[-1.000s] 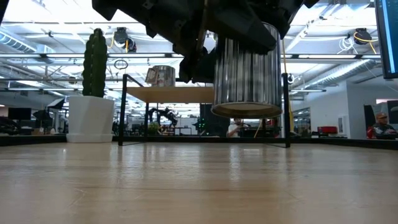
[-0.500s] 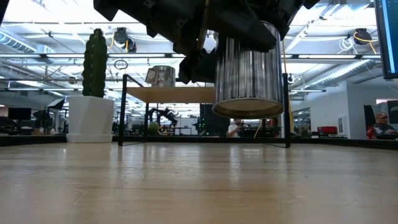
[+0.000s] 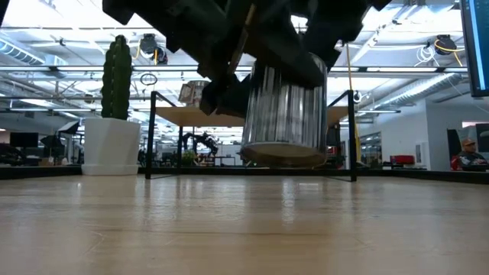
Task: Pick & Place candle stick holders
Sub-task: Put the left silver scented candle on the shelf
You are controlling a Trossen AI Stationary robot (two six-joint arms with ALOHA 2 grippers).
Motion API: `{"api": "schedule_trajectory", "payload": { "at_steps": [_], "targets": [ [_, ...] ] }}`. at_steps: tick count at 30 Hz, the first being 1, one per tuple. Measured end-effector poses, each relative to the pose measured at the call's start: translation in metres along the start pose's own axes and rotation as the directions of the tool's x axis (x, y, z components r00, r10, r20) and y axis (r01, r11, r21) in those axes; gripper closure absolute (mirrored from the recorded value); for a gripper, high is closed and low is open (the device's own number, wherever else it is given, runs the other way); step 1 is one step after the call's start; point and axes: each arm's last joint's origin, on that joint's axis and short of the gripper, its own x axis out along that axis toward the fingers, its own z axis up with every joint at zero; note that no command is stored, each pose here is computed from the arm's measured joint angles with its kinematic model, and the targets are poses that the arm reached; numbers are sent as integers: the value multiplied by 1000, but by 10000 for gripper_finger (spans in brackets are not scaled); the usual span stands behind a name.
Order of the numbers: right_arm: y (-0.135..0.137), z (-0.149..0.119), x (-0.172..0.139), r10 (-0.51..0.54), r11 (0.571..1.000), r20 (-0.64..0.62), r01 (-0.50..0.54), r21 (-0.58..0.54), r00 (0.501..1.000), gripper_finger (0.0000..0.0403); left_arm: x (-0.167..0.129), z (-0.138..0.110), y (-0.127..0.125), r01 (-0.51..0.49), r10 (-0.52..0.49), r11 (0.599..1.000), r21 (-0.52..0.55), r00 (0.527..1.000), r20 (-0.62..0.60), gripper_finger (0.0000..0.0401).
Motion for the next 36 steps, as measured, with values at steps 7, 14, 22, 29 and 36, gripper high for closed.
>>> {"api": "schedule_trajectory", "payload": {
  "at_steps": [7,14,22,29,36],
  "targets": [
    [0,-3,-11,-23,1000,-28,24,15,999,266,-4,1,-2,6,-7,999,-54,1000,-9,42],
    [3,-12,-50,-137,990,-49,139,37,989,267,-35,15,2,-123,123,991,-44,992,-7,42],
    [13,-21,-94,-258,965,26,257,50,966,277,-71,51,15,-240,247,969,-64,958,148,42],
    [17,-25,-112,-295,955,60,292,56,953,277,-83,87,44,-361,369,929,-82,883,291,42],
    [15,-37,-118,-324,944,-31,325,59,945,277,-89,130,78,-476,478,873,-106,792,380,42]
  ]
}}
